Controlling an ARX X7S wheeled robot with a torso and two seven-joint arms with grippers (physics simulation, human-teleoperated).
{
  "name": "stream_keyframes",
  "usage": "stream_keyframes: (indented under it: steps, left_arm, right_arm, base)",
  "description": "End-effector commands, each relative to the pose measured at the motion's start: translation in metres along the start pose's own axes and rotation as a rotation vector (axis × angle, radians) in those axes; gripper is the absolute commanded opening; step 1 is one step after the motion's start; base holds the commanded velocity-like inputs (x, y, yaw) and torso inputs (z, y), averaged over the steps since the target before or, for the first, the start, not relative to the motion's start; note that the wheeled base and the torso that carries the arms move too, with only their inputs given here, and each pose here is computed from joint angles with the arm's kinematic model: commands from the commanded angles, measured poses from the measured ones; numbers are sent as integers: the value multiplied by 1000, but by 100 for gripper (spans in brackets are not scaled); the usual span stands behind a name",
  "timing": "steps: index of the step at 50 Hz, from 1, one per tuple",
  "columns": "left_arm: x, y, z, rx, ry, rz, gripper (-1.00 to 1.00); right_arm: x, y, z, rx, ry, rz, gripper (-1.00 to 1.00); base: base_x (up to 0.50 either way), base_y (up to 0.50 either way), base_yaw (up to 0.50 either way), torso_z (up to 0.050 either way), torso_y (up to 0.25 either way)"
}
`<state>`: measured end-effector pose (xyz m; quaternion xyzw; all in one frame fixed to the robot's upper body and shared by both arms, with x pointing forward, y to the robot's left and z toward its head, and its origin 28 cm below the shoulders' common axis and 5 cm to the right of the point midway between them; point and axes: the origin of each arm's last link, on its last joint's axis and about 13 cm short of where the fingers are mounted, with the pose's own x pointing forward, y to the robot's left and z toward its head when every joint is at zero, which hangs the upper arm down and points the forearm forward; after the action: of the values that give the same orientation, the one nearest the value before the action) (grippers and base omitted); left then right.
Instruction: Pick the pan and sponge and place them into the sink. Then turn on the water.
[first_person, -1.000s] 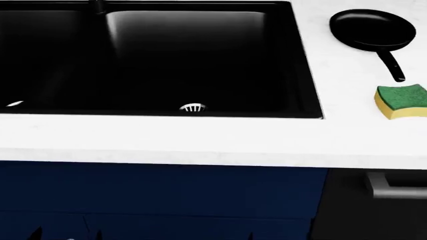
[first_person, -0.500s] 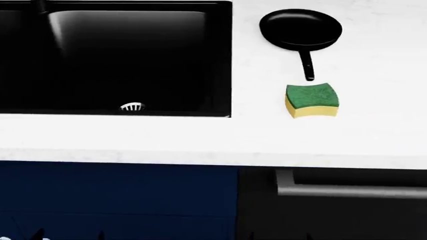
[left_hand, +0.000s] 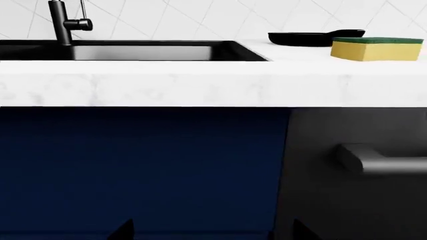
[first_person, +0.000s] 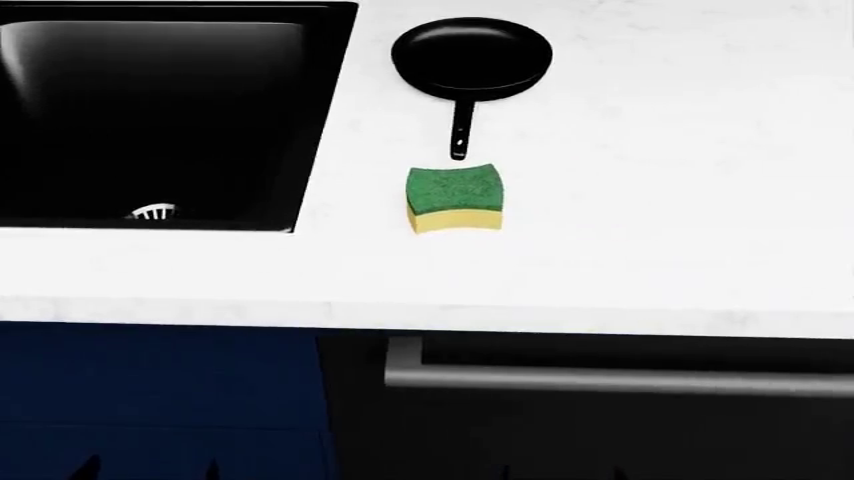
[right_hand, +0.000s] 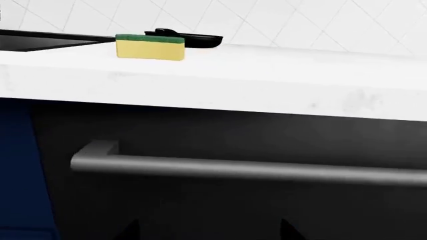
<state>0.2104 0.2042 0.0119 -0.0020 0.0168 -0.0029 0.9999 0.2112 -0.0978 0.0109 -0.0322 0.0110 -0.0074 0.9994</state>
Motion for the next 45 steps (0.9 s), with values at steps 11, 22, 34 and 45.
stream_keyframes:
  steps: [11,22,34,45]
  left_arm:
    - [-1,5,0,9,9,17,100]
    - [0,1,2,10,13,4,100]
    - [-1,2,2,14,1,-2,100]
    - [-1,1,1,14,3,-5,100]
  right_arm:
    - [1,0,0,-10,-2,-13,100]
    - [1,0,0,-17,5,-21,100]
    - [0,0,0,-27,7,-31,100]
    - [0,0,0,-30,7,-33,100]
  base:
    - [0,0,0,0,0]
    - [0,0,0,0,0]
    - [0,0,0,9,0]
    - [0,0,0,50,0]
